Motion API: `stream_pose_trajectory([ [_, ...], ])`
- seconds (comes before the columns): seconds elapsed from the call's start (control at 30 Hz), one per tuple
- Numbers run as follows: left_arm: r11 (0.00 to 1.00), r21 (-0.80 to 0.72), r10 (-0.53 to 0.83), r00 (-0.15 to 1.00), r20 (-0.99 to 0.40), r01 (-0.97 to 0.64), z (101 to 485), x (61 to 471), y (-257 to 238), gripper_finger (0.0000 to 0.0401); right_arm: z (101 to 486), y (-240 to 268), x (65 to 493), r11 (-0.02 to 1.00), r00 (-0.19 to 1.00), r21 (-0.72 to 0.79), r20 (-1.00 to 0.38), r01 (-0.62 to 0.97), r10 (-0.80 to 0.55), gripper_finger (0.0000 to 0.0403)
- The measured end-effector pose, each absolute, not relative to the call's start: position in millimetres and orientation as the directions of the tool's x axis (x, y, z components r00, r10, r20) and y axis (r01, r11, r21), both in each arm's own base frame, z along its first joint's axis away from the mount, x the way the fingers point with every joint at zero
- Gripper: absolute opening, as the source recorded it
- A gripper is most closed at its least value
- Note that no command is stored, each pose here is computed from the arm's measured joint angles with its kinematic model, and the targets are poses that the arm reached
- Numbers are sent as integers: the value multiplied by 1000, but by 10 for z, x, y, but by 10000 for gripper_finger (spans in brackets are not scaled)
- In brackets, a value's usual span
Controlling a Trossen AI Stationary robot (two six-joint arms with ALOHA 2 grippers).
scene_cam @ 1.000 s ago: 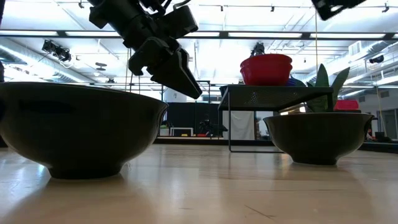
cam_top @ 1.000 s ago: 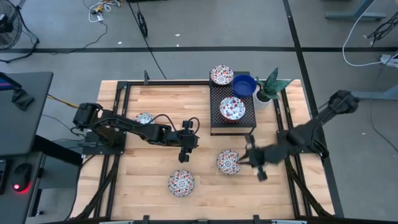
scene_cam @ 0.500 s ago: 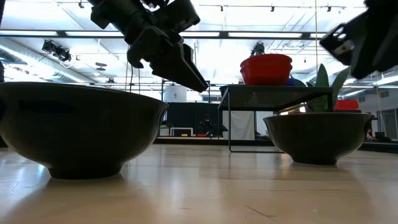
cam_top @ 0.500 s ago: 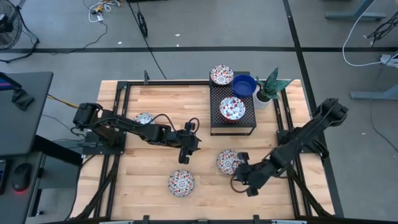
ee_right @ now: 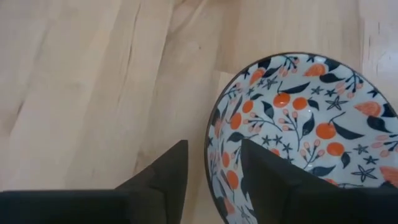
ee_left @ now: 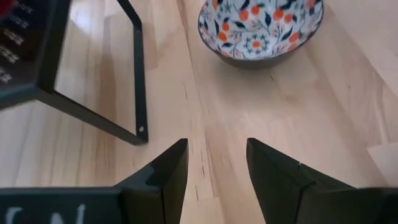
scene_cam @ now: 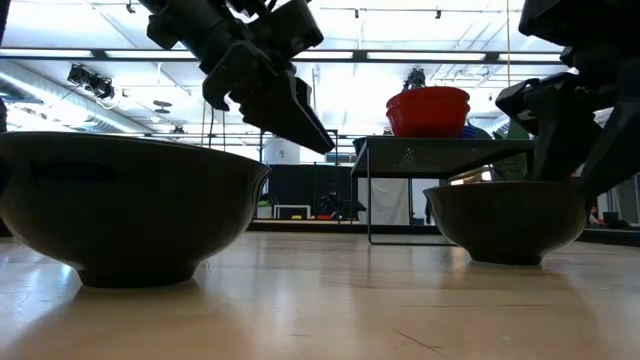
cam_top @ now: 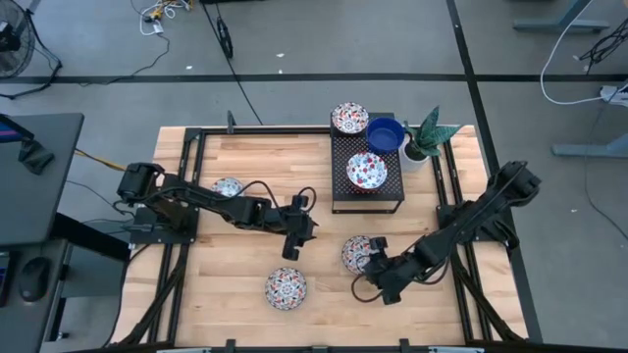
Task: Pick & Place Mini bowls
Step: Stack the right orange patterned bowl on top of the other orange patterned bowl on the shelf
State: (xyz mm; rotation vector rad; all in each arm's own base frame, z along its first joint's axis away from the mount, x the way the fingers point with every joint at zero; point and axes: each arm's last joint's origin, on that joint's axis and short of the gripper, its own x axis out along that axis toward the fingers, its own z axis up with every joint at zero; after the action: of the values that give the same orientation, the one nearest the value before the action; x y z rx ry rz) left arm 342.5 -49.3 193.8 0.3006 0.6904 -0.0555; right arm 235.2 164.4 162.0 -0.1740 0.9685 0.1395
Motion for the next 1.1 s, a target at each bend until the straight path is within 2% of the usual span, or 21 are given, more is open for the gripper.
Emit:
stream_pose_trajectory([
  [0.27, 956, 254, 47, 772, -634, 150, 1930, 3430, -501, 167, 1549, 1665, 2345, 972, 536, -103, -844, -210, 26, 93],
  [0.53, 956, 254, 47, 773, -633, 149, 1931, 3431, -501, 167, 1571, 1741, 2297, 963, 556, -133, -831, -236, 21, 12],
  [0.73, 956, 254, 48, 773, -633, 149, 1931, 3431, -501, 167, 1778, 1914, 2350, 939, 577, -110, -810, -325, 104, 15],
  [0.83, 960, 242, 47, 770, -636, 141, 1929, 3427, -507, 167, 1976, 1972, 2416, 916, 582, -150, -807, -372, 104, 6],
  [0.97, 969, 210, 45, 738, -673, 133, 1893, 3396, -506, 167, 2257, 1998, 2472, 882, 584, -243, -811, -403, 43, 7],
  [1.1, 966, 172, -22, 728, -686, 192, 1784, 3331, -535, 167, 2550, 1999, 2503, 835, 599, -353, -800, -422, -35, 7],
])
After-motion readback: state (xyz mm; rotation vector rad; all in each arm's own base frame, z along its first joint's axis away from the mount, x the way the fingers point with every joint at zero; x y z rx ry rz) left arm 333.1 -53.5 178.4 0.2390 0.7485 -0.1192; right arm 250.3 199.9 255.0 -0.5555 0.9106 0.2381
